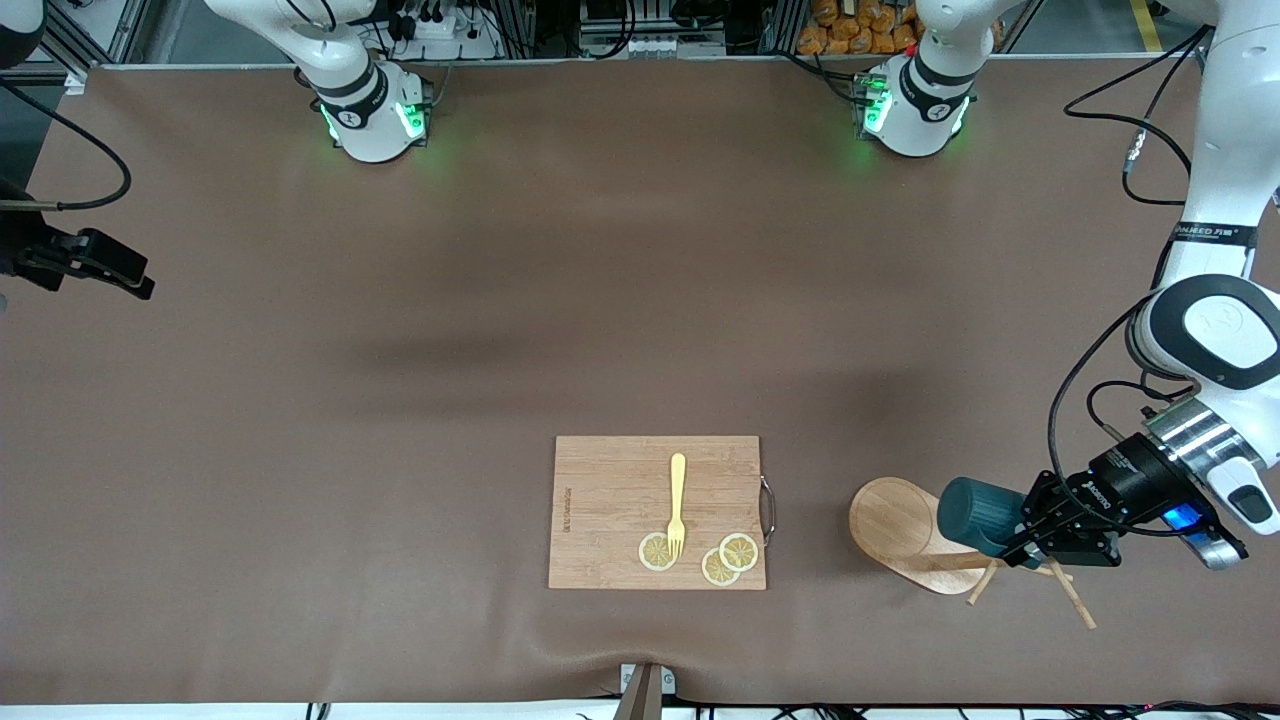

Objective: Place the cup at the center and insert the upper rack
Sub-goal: 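Hook the mug handle onto a stand peg with the left gripper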

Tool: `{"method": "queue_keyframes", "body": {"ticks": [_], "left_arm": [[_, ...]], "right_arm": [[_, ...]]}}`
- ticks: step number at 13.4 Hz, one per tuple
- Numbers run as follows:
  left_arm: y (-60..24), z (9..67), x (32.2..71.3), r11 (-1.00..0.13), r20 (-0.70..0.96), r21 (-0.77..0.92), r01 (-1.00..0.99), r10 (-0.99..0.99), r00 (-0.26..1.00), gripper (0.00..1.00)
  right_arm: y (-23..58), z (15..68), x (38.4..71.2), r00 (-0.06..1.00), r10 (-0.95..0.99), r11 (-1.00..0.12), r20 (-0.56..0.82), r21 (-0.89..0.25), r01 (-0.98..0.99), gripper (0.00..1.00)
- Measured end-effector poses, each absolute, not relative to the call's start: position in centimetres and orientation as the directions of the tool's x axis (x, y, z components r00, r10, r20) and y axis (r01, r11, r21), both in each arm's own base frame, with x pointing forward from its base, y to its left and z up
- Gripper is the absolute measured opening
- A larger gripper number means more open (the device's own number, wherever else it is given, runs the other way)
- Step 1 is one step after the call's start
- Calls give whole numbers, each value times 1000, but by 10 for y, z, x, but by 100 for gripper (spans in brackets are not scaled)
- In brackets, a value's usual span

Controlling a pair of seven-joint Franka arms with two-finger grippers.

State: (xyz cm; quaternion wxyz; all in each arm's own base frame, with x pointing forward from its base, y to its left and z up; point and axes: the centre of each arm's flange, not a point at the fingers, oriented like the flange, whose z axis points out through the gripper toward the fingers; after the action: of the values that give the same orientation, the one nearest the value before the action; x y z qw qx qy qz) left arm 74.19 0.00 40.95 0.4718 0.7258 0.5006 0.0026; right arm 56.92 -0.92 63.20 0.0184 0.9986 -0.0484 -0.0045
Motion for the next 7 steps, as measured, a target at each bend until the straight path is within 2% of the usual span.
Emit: {"method": "queue_keyframes", "body": {"ticks": [7], "left_arm": [[2,403,741,-54,-473,679,733,731,492,5]], "right_arm": [[-9,632,569,995,-97,-995,-7,37,-96,100]]}}
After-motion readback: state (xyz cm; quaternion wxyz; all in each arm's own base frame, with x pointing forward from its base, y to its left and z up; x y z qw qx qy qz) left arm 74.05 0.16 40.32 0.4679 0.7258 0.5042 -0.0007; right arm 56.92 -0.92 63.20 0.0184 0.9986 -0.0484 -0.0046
